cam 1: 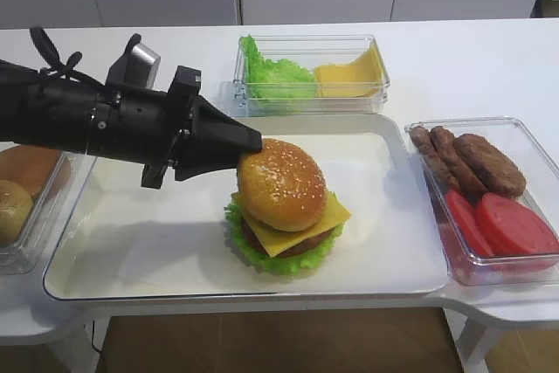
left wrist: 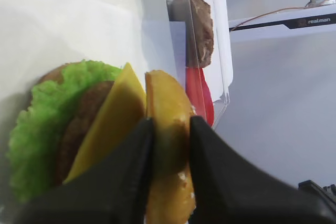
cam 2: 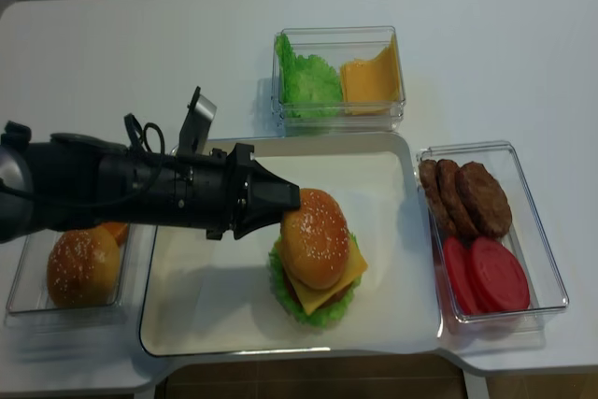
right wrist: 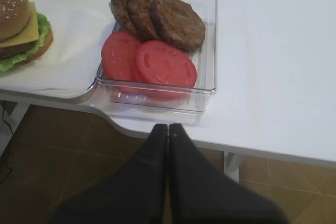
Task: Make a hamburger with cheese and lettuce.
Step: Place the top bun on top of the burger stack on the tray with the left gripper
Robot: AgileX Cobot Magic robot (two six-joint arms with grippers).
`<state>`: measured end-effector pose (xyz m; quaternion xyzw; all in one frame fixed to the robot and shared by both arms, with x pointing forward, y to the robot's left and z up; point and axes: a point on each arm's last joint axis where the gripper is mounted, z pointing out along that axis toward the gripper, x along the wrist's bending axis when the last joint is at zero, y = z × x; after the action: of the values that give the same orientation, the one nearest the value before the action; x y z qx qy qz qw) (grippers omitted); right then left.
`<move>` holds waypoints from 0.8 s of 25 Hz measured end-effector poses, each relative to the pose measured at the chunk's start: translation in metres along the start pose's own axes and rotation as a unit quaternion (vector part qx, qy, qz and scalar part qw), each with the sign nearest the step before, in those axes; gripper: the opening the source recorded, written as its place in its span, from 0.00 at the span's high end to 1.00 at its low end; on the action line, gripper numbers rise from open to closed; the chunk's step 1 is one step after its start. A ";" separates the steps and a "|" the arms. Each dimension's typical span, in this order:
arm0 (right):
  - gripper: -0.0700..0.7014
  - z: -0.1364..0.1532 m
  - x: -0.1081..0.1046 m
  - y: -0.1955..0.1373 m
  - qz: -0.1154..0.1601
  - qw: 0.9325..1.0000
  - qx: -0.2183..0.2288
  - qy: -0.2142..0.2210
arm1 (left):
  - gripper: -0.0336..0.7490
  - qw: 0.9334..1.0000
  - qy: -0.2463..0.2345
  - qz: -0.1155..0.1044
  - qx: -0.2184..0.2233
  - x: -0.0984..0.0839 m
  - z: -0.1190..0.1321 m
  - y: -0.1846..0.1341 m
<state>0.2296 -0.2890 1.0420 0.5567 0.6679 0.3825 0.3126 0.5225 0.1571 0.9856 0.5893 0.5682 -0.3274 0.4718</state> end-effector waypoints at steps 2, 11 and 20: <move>0.91 0.000 0.000 0.000 0.000 1.000 0.000 0.000 | 0.72 1.000 0.007 0.002 -0.002 0.001 0.000 0.000; 0.91 0.000 0.000 0.000 0.000 1.000 0.000 0.000 | 0.61 0.999 0.032 0.015 0.008 0.006 0.000 -0.001; 0.91 0.000 0.000 0.000 0.002 1.000 0.000 0.000 | 0.51 0.999 0.036 0.016 0.006 0.007 0.000 -0.001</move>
<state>0.2296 -0.2890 1.0420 0.5581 0.6667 0.3831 0.3118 0.5225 0.1596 0.9795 0.6123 0.5733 -0.3020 0.4531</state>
